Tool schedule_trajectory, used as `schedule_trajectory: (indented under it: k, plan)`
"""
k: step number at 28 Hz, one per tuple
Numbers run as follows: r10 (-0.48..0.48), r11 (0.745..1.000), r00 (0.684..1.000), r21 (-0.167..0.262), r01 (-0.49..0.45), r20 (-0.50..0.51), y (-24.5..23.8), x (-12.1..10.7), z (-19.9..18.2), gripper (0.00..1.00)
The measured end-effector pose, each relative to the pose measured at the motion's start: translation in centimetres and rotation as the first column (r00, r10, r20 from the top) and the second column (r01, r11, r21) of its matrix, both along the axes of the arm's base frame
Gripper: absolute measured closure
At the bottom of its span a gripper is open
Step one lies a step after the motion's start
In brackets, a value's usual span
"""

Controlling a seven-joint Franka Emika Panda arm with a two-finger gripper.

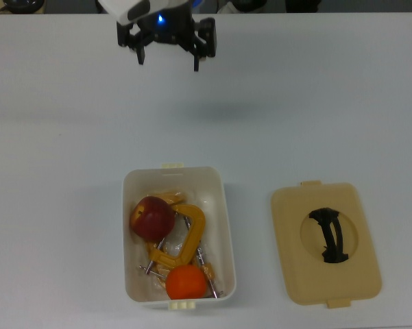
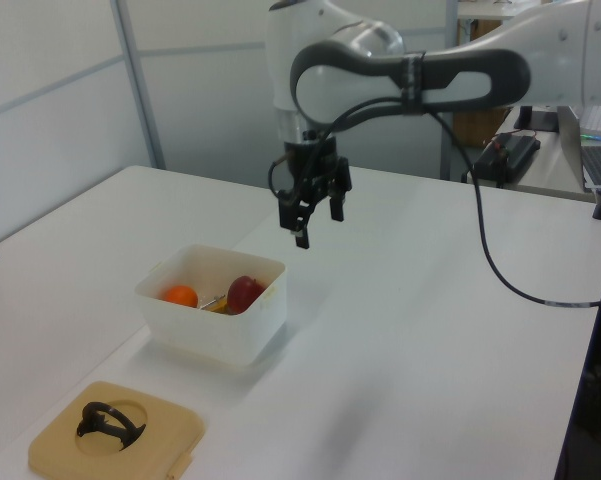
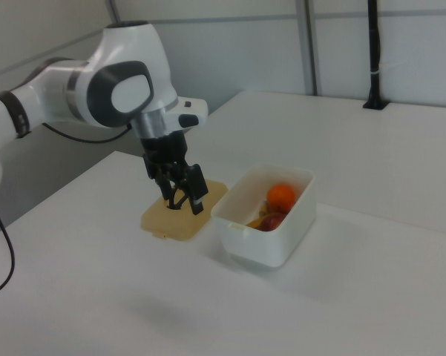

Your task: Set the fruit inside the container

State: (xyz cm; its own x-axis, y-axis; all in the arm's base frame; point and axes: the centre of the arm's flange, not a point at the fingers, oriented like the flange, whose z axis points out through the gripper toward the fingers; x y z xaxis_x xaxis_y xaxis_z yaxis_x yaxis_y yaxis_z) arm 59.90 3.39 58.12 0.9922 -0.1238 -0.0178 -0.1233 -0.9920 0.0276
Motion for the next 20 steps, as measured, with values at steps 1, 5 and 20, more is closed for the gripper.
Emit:
schedule_trajectory:
  k: [1,5,20]
  plan:
    - [0.000,1.000,1.000,-0.005,0.000,-0.001,-0.1,-0.2,0.3,0.00]
    - [0.000,1.000,1.000,-0.020,0.000,0.008,-0.3,-0.7,1.2,0.00]
    - [0.002,1.000,1.000,-0.027,-0.002,0.012,-0.6,-2.2,3.1,0.00]
